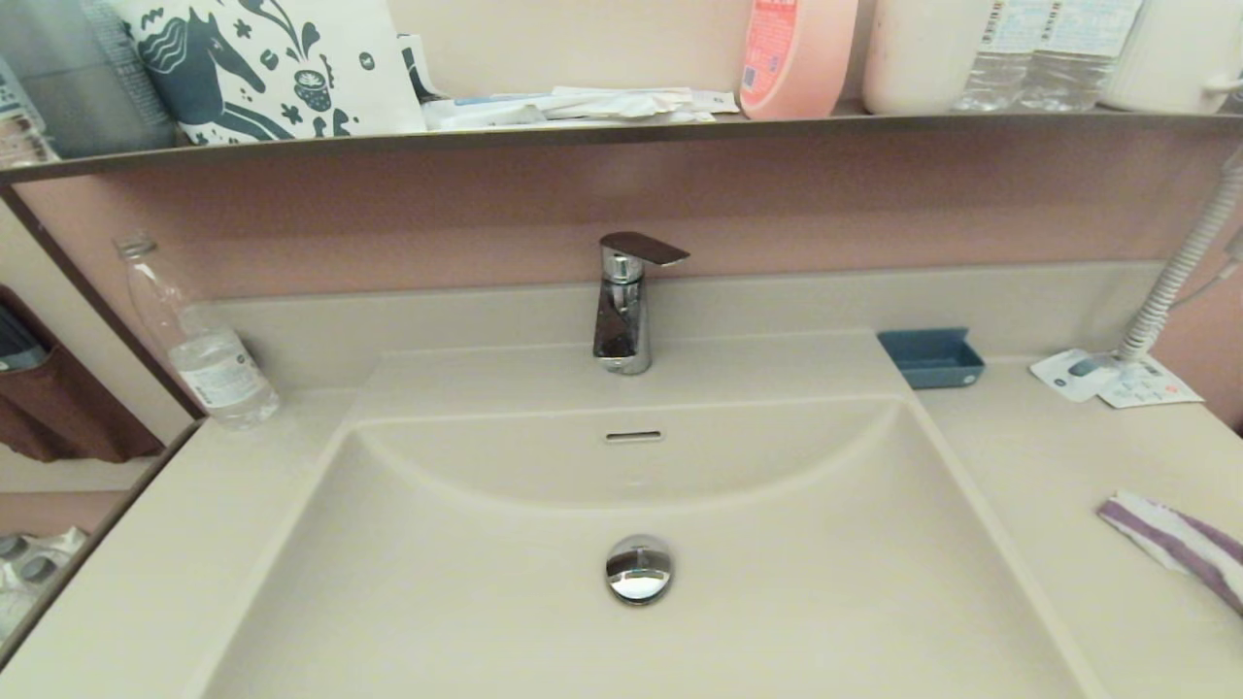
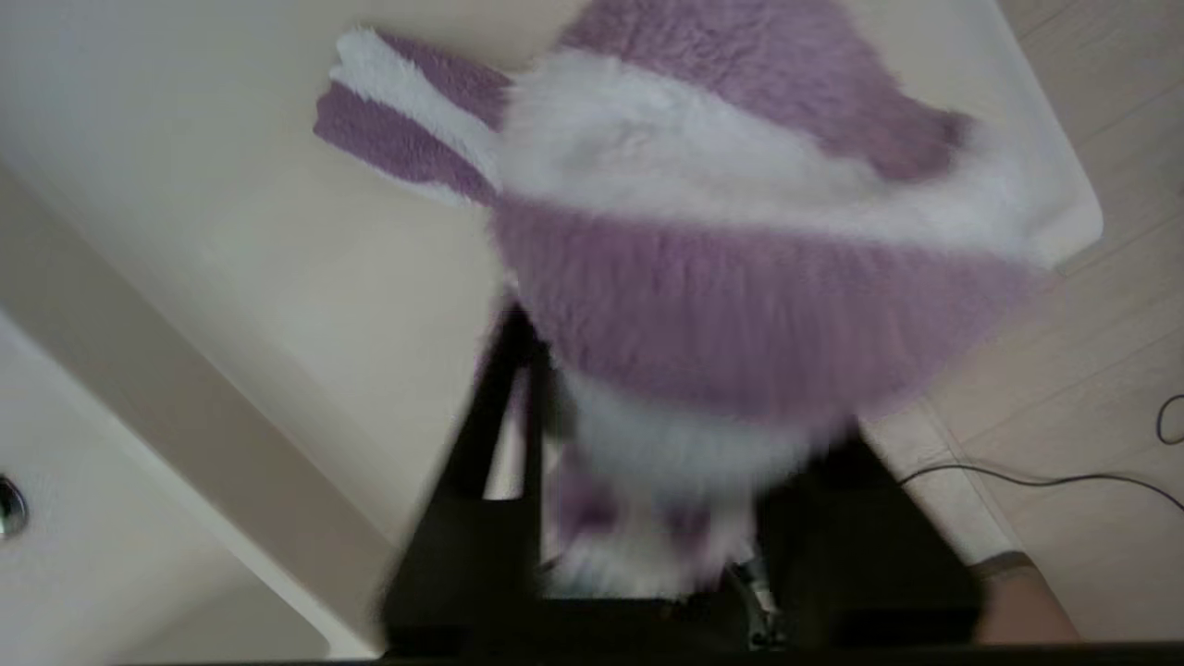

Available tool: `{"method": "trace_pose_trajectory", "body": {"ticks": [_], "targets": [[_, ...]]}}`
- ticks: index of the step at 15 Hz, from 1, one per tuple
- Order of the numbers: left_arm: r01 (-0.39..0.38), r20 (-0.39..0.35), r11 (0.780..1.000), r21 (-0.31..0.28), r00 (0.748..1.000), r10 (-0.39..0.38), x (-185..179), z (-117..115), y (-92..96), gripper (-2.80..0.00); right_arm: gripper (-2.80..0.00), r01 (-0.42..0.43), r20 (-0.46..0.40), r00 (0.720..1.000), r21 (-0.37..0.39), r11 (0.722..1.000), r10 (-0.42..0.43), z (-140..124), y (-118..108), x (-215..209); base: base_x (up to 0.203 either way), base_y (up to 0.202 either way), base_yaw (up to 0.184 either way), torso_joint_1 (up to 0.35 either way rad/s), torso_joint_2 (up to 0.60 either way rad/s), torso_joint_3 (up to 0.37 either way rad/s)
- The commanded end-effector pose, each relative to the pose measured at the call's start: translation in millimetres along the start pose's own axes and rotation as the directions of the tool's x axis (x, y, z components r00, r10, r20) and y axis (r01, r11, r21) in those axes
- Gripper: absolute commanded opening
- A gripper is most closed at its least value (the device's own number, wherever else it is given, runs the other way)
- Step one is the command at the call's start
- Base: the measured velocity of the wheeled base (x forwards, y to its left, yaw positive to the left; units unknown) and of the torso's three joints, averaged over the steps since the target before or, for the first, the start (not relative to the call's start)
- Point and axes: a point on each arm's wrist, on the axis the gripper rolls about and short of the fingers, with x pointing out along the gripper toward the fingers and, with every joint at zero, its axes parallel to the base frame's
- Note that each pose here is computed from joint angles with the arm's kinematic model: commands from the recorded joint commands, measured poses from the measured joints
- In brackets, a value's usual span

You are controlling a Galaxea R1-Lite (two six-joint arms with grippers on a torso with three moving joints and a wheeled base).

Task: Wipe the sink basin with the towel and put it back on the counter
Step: Wipe the sink

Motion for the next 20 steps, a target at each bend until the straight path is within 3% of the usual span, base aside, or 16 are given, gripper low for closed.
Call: {"method": "trace_pose_trajectory", "body": {"ticks": [1, 5, 8, 9, 11, 14, 18, 20], "targets": [[0.0, -0.001, 1.0, -0.001, 1.0, 0.0, 0.1, 0.0, 0.0, -2.8, 0.0, 0.013, 0.029, 0.999, -0.008, 1.0, -0.012, 3.0, 6.2, -2.9, 0.0, 0.0, 0.0, 0.0, 0.0, 0.0], [-0.001, -0.001, 1.0, -0.001, 1.0, 0.001, 0.1, 0.0, 0.0, -2.8, 0.0, 0.03, 0.091, 0.995, -0.002, 1.0, -0.03, 8.8, 19.1, -14.9, 0.0, 0.0, 0.0, 0.0, 0.0, 0.0], [0.0, -0.002, 1.0, -0.001, 1.0, 0.0, 0.1, -0.1, 0.0, -2.8, 0.0, 0.036, 0.02, 0.999, 0.001, 0.999, -0.036, -8.7, 18.9, -14.4, 0.0, 0.0, 0.0, 0.0, 0.0, 0.0], [-0.001, -0.001, 1.0, -0.001, 1.0, 0.001, 0.1, 0.0, 0.0, -2.8, -2.8, 0.041, -0.005, 0.999, -0.003, 0.999, -0.041, -14.5, 17.6, -11.0, 0.0, 0.0, 0.0, 0.0, 0.0, 0.0], [0.0, -0.002, 1.0, -0.001, 1.0, 0.0, 0.1, -0.1, 0.0, -2.8, -2.8, 0.054, -0.006, 0.999, -0.017, 0.998, -0.054, -20.9, 16.9, -12.0, 0.0, 0.0, 0.0, 0.0, 0.0, 0.0], [-0.001, -0.002, 1.0, -0.001, 1.0, 0.001, 0.1, -0.1, 0.0, -2.8, -2.8, 0.006, 0.027, 1.0, -0.059, 0.998, -0.005, -40.1, 23.4, -27.3, 0.0, 0.0, 0.0, 0.0, 0.0, 0.0], [0.0, -0.002, 1.0, -0.001, 1.0, 0.0, 0.1, 0.0, 0.0, -2.8, -2.8, -0.09, 0.105, 0.988, -0.19, 0.978, 0.111, -110.7, 33.1, -62.3, 0.0, 0.0, 0.0, 0.0, 0.0, 0.0], [-0.001, -0.002, 1.0, -0.001, 1.0, 0.001, 0.1, -0.1, 0.0, -2.8, -2.8, -0.177, 0.12, 0.968, -0.284, 0.942, 0.219, -152.0, 30.1, -73.8, 0.0, 0.0, 0.0, 0.0, 0.0, 0.0]]}}
